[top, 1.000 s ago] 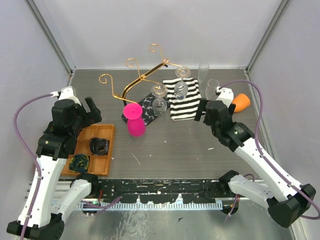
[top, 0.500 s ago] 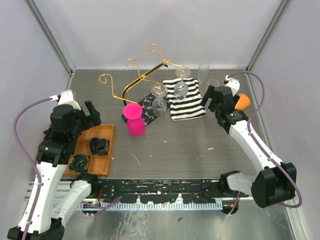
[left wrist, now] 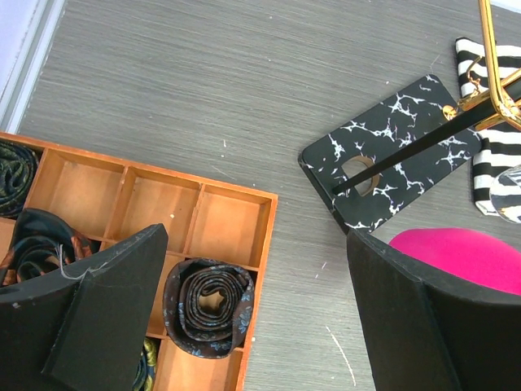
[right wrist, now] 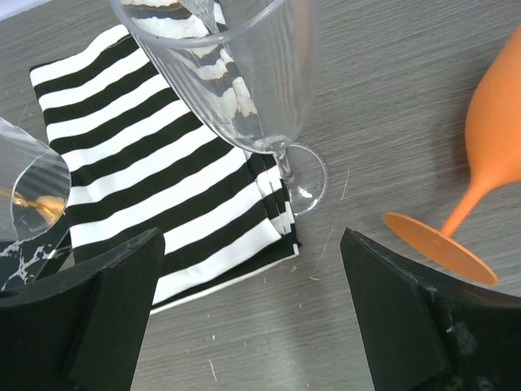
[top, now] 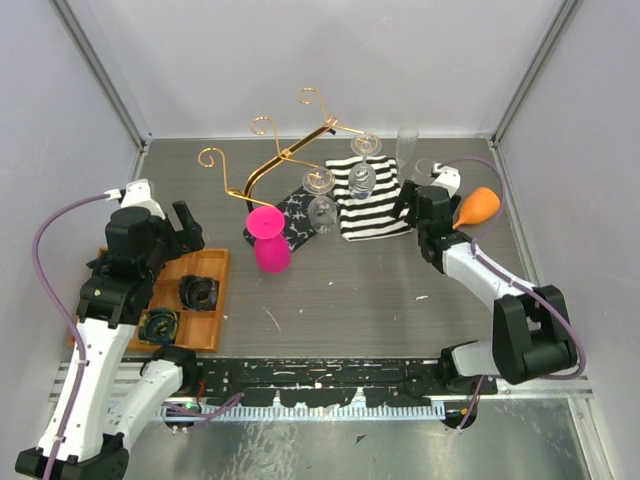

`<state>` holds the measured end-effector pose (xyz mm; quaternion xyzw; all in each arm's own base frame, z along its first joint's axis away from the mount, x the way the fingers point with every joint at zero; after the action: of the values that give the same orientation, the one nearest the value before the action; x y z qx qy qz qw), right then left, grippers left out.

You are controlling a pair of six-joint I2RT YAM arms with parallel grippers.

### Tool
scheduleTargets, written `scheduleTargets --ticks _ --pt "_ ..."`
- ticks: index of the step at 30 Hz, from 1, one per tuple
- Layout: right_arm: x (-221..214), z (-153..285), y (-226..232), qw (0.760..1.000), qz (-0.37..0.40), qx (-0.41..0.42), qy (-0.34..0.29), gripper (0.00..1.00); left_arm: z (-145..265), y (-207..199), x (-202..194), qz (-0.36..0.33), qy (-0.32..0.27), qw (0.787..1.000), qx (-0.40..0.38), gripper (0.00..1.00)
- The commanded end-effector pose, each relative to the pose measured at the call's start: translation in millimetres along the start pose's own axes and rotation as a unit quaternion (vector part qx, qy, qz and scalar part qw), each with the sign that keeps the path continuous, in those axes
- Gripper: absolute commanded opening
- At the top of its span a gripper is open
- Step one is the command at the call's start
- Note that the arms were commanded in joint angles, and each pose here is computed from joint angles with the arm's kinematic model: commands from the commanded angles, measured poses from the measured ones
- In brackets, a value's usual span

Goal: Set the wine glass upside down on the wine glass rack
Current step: Adjust the wine rack at the center of the board.

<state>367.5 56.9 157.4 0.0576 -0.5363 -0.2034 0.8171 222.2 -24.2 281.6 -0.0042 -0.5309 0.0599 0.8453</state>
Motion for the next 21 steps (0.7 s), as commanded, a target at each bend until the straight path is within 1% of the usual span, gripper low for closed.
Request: scheduleTargets --ticks 1,10,15,21 --pt "19 -14 12 0.998 -0.016 0.023 -0.062 0.94 -3 -2 4 0.002 -0.012 1.0 -0.006 0.98" --pt "11 -30 2 0.995 -0.023 0.003 -0.095 0.85 -5 -5 2 0.005 -0.009 1.0 -0.014 0.98" --pt "4 -41 0 0.995 -0.024 -0.005 -0.101 0.79 -6 -5 3 0.004 -0.007 1.0 -0.014 0.98" --pt "4 -47 -3 0.993 -0.02 -0.012 -0.112 0.76 -5 -5 3 0.004 -0.01 1.0 -0.015 0.98"
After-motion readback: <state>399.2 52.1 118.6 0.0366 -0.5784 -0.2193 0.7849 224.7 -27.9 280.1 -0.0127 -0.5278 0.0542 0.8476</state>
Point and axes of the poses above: each gripper's point midway between its finger pads, its own z axis back along the fingers, its own y axis along the line the jaws close on, x = y × z, the point moved 3 cm from there along z, back along the fingers, and after that the axes turned 7 degrees about -z, right-handed, at the moved point
